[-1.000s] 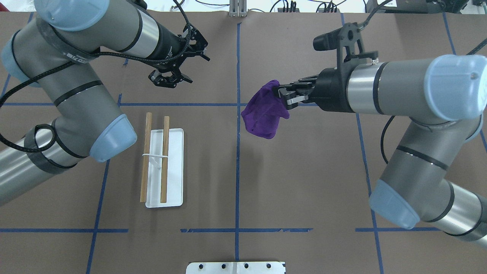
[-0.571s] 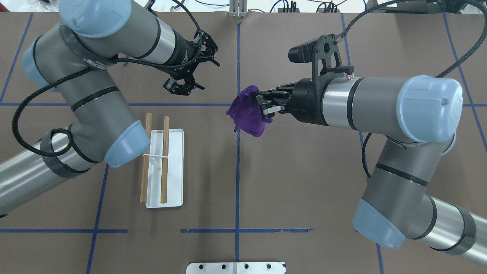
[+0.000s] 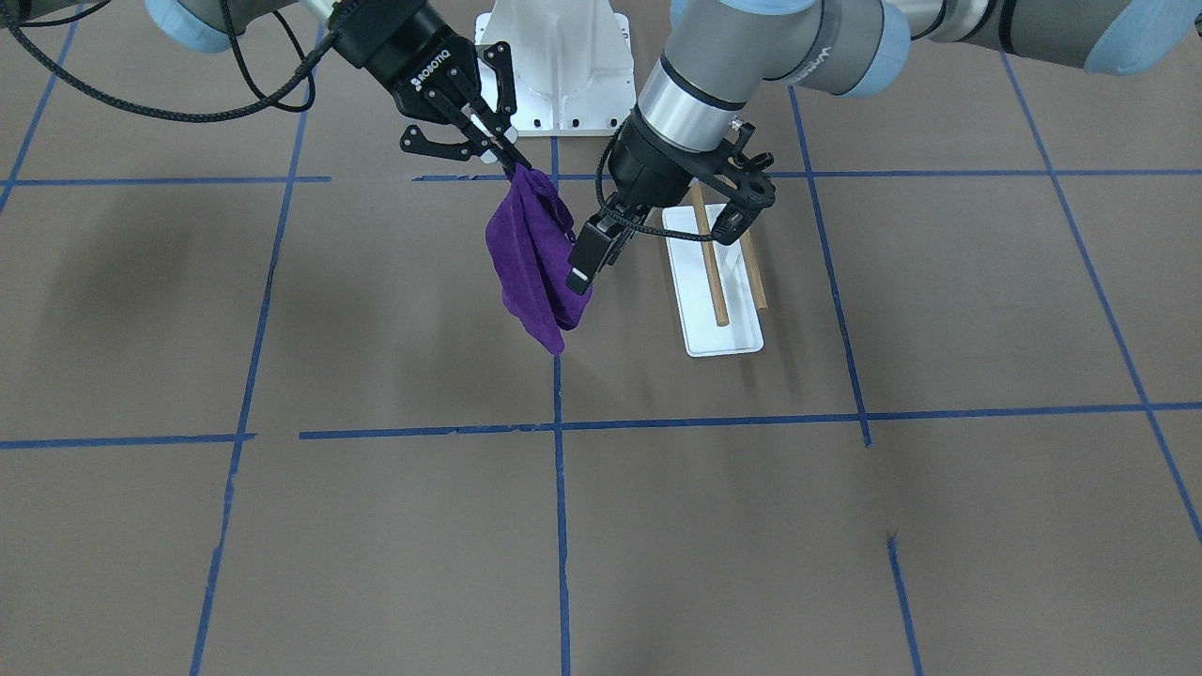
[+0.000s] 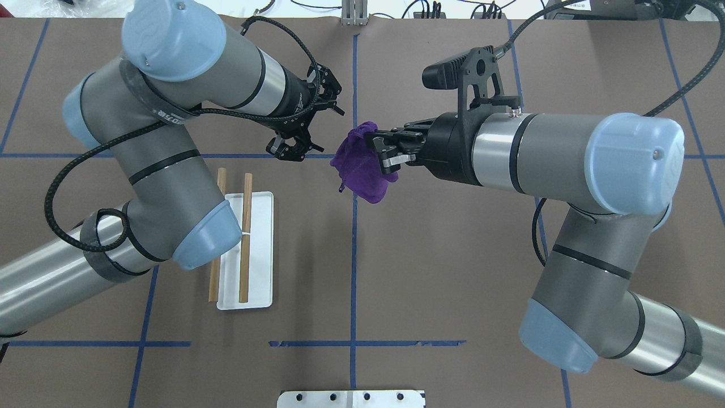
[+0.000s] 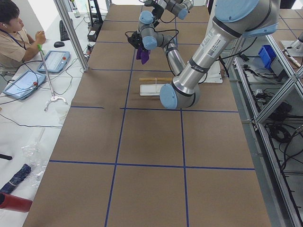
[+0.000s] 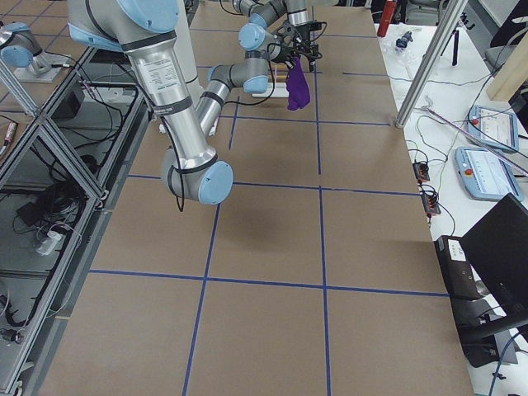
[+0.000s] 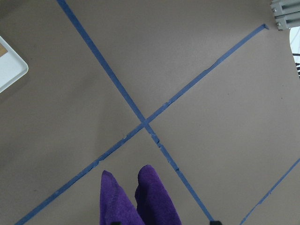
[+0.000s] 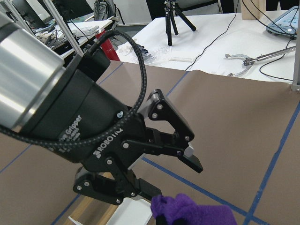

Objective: Hang towel on rack

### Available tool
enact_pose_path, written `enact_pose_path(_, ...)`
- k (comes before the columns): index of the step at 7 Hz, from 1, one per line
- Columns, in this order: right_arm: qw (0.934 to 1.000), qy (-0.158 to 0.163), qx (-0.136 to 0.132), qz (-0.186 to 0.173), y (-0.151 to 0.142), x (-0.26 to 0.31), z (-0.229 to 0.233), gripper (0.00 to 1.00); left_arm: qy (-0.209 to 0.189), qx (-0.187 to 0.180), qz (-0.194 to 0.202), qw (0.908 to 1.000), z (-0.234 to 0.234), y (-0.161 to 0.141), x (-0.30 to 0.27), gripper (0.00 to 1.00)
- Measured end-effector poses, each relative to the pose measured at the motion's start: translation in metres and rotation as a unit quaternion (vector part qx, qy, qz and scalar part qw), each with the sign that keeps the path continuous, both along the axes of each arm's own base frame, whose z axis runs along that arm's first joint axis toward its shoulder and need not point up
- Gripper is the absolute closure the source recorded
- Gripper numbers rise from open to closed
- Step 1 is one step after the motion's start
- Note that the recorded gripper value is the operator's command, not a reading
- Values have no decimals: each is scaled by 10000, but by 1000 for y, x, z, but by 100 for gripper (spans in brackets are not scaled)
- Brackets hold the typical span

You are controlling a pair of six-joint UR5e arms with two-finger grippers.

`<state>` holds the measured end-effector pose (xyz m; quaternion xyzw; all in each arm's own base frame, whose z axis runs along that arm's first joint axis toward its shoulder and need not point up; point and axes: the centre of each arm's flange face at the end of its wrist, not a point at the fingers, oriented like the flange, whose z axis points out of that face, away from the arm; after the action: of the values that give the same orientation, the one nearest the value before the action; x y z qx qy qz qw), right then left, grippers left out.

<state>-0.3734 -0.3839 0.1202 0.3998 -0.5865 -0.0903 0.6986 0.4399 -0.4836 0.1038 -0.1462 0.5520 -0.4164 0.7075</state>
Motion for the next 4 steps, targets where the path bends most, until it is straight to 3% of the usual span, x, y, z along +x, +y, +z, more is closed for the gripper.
enact_pose_path(2,10000,-19,12,-1,1,0,-2,100,-10,4,-29,10000,0,10,10,84)
enact_pose_path(3,10000,-23,14,-3,1,0,-3,100,3,-32,-104,9999,0,13,12,100)
enact_pose_path(4,10000,-26,16,-3,1,0,-3,100,6,-35,-179,9998,1,15,14,100)
